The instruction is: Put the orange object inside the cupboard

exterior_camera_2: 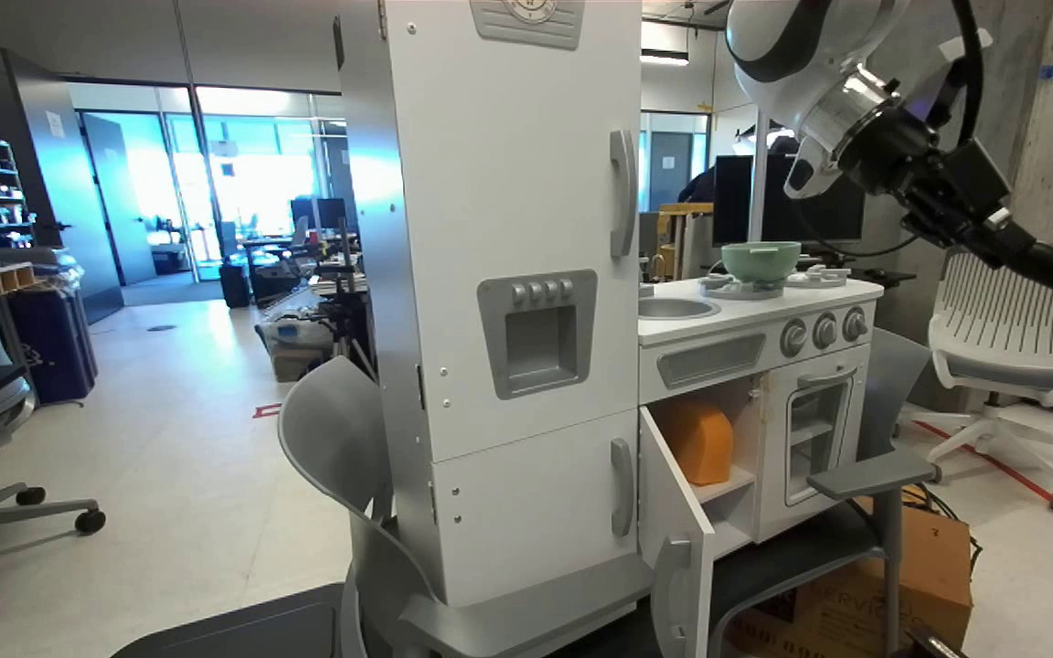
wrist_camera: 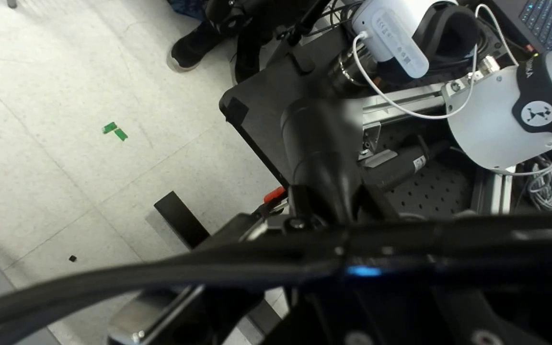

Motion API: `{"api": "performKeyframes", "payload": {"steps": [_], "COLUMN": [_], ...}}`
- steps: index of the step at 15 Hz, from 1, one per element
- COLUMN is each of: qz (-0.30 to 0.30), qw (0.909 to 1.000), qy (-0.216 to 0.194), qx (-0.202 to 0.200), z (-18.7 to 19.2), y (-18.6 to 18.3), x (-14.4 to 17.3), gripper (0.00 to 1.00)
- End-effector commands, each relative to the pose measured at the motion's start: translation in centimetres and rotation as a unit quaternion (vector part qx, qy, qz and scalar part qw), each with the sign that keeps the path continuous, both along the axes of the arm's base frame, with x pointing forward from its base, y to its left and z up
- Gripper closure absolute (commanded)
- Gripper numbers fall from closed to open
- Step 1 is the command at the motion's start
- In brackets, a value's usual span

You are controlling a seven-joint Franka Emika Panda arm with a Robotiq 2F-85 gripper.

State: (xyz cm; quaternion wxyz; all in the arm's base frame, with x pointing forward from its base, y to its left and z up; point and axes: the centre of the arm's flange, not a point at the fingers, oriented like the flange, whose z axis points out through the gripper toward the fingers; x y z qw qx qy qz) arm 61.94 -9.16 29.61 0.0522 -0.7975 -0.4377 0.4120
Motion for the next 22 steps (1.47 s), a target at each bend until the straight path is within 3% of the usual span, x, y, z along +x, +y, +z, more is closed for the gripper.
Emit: {"api": "performKeyframes", "payload": {"steps": [1,7,12,17,22], "qz": [0.015,0.019,-0.036,-0.106,-0.168], "qw": [0.9994,0.9917,0.9698,0.9347,0.8848], "qy": [-0.032,-0.124,-0.222,-0.307,-0.398], "qx": [0.000,0.027,0.094,0.144,0.175], "z": [-0.3,-2.7,-5.2,-8.2,-10.3], "y": [0.5,1.2,1.6,2.1,3.6], "x": [-8.2,-12.7,-17.2,-23.7,-31.8], "gripper": [0.92,0.92,0.92,0.92,0.92]}}
